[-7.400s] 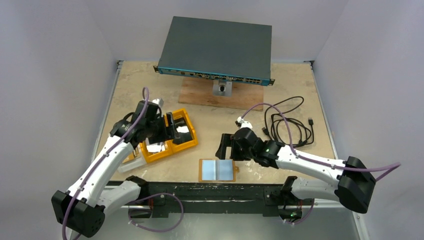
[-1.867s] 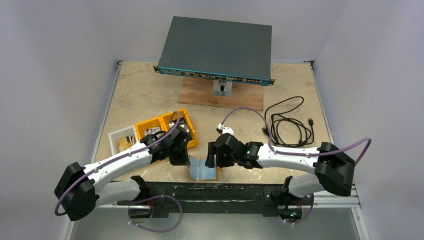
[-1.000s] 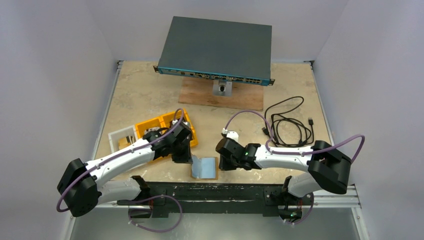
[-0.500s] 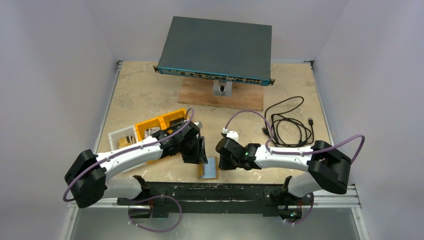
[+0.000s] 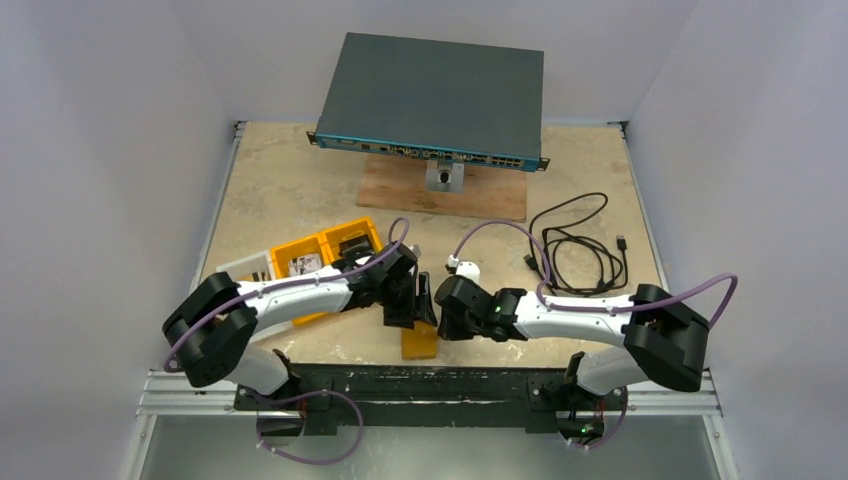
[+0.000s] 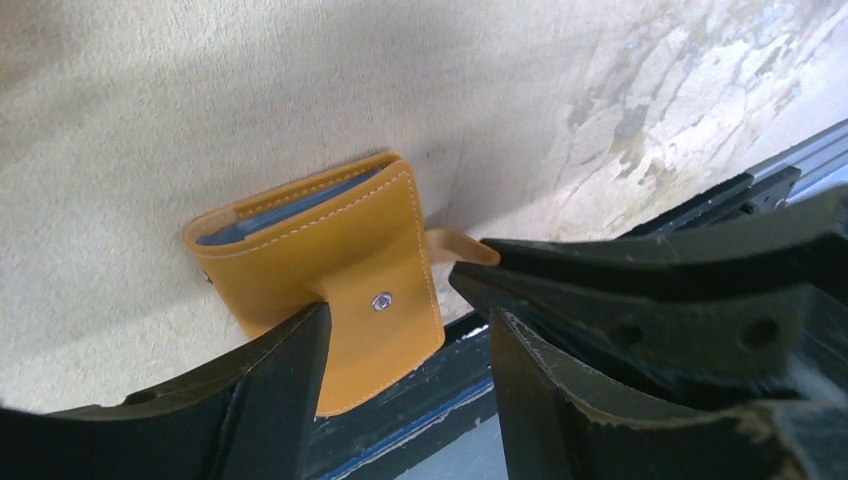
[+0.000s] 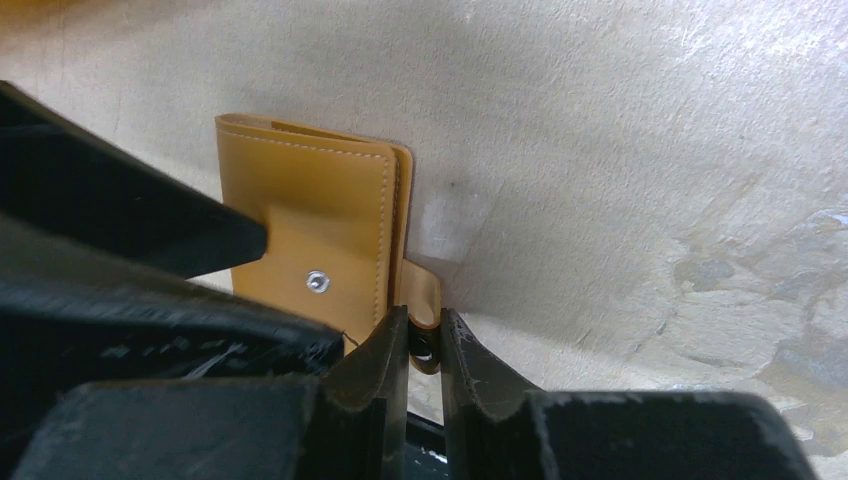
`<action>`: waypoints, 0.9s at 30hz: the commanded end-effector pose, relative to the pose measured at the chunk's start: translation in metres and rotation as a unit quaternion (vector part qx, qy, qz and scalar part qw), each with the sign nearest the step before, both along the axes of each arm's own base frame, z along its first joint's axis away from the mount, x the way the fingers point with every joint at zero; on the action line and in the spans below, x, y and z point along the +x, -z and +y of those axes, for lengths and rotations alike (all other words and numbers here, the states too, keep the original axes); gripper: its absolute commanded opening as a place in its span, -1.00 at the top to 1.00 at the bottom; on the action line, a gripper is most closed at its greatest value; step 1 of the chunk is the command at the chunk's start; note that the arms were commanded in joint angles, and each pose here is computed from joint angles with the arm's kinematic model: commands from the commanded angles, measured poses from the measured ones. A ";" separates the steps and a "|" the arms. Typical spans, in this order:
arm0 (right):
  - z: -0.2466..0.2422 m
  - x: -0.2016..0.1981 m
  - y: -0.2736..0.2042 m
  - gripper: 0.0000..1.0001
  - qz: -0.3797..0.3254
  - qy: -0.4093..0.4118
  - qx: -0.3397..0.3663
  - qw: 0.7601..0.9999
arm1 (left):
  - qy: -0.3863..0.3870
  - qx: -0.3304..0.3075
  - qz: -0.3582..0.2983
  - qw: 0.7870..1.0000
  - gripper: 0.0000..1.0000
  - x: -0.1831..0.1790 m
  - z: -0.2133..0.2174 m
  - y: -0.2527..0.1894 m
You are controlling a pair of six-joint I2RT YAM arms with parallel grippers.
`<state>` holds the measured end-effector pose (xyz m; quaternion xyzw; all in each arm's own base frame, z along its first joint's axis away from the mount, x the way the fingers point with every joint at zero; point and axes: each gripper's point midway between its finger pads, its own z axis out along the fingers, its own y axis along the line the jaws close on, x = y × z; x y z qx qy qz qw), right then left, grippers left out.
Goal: Take the credit cards out of the card holder
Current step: Close the card holder at the corner of the board, then reset both arms
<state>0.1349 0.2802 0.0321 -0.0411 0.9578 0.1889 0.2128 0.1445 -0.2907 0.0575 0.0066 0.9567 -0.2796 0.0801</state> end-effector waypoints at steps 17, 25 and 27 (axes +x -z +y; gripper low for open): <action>0.004 0.004 -0.055 0.25 -0.033 0.023 0.086 0.995 | -0.011 0.031 -0.037 0.999 -0.28 0.023 -0.003 -0.005; 0.000 0.015 -0.088 0.13 -0.074 0.046 0.117 0.989 | -0.004 0.021 -0.113 0.993 -0.52 0.038 0.005 -0.067; -0.003 0.021 -0.101 0.01 -0.092 0.059 0.127 0.986 | -0.007 0.017 -0.136 0.991 -0.74 0.041 0.011 -0.083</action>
